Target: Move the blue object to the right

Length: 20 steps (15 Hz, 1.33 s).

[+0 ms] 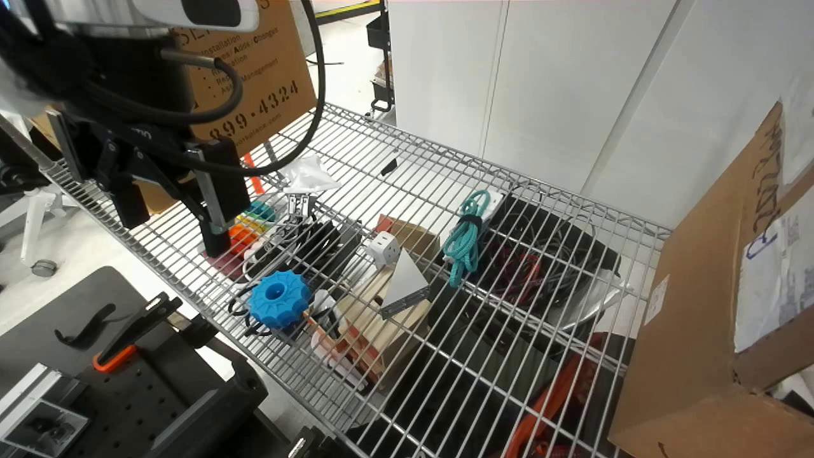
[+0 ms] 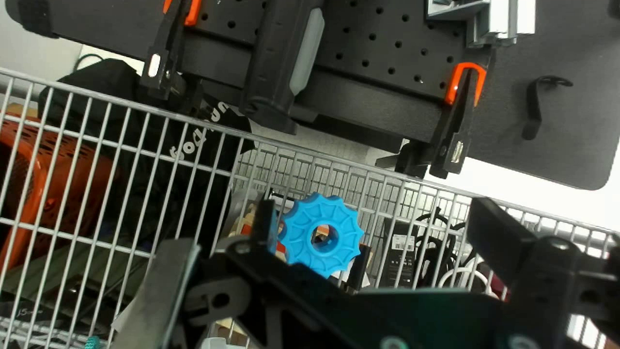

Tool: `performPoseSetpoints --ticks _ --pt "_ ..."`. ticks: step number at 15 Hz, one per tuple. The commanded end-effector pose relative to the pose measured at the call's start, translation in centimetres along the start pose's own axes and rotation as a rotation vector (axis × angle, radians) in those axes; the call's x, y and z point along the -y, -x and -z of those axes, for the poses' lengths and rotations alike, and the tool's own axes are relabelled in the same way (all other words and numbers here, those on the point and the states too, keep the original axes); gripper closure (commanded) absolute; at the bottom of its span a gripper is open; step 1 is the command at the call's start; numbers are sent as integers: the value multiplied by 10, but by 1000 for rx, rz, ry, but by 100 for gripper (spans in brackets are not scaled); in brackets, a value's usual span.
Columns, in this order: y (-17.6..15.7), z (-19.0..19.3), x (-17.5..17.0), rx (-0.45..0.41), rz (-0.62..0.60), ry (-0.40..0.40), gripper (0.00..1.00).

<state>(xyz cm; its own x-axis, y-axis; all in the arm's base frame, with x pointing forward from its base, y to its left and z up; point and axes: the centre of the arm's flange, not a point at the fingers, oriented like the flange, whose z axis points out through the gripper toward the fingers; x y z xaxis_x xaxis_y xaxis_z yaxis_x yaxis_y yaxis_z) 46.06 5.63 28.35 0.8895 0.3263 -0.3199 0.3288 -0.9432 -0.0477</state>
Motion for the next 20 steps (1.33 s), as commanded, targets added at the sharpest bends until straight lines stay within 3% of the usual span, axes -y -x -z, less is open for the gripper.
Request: performPoseSetpoints --ticks 1,11,20 --pt "0 0 0 0 0 0 0" --pt "-4 -16 -16 -27 18 -11 0" --pt "-47 -78 -62 -163 166 -47 0"
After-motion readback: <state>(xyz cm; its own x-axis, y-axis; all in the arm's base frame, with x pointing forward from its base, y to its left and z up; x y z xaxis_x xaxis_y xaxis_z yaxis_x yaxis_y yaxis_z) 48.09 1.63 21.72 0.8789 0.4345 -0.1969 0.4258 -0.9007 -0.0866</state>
